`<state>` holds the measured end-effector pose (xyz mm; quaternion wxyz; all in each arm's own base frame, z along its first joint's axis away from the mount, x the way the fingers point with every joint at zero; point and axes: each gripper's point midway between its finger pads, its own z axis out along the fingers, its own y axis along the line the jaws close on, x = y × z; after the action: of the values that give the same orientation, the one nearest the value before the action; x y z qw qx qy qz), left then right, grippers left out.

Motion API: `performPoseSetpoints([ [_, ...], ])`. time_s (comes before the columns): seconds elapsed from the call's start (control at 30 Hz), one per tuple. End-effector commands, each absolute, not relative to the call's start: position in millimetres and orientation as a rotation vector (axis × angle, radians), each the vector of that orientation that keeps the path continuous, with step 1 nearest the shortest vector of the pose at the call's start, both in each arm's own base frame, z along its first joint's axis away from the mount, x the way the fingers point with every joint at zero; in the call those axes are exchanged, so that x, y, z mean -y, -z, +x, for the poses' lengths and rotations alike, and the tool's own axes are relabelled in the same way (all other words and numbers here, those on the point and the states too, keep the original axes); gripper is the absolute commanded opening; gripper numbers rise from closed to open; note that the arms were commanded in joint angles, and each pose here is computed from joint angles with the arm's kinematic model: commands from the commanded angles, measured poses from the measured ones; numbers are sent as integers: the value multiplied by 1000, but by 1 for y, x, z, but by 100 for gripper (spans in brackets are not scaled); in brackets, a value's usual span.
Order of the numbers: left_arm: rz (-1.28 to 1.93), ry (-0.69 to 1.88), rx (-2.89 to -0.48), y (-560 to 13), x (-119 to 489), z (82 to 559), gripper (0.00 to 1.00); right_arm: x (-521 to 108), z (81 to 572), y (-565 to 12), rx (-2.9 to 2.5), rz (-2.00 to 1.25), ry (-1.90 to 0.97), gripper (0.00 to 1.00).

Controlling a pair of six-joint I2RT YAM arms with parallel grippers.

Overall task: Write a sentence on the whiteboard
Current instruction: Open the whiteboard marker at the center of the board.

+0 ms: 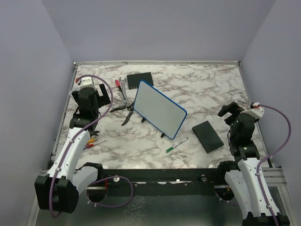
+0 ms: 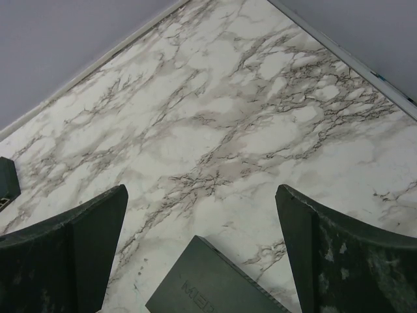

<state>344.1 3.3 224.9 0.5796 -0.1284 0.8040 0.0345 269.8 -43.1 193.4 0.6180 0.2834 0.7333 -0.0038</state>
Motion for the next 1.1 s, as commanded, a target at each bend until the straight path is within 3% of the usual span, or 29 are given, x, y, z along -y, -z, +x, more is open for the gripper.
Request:
performPoseSetpoints([
  [0.0,-326,-61,-1871,-232,-2,350,99,47,273,-201,-1654,664,22,100],
  [0.3,9,184,-1965,-211,81,338,99,45,278,-200,-1673,646,17,100],
  [0.47,202,455,-2033,-186,170,295,98,43,278,-201,-1666,635,7,100],
  [0.87,598,629,-2107,-114,294,177,86,43,277,-201,-1662,640,6,99],
  [1.07,773,664,-2104,-90,336,148,77,44,276,-201,-1660,642,5,99],
])
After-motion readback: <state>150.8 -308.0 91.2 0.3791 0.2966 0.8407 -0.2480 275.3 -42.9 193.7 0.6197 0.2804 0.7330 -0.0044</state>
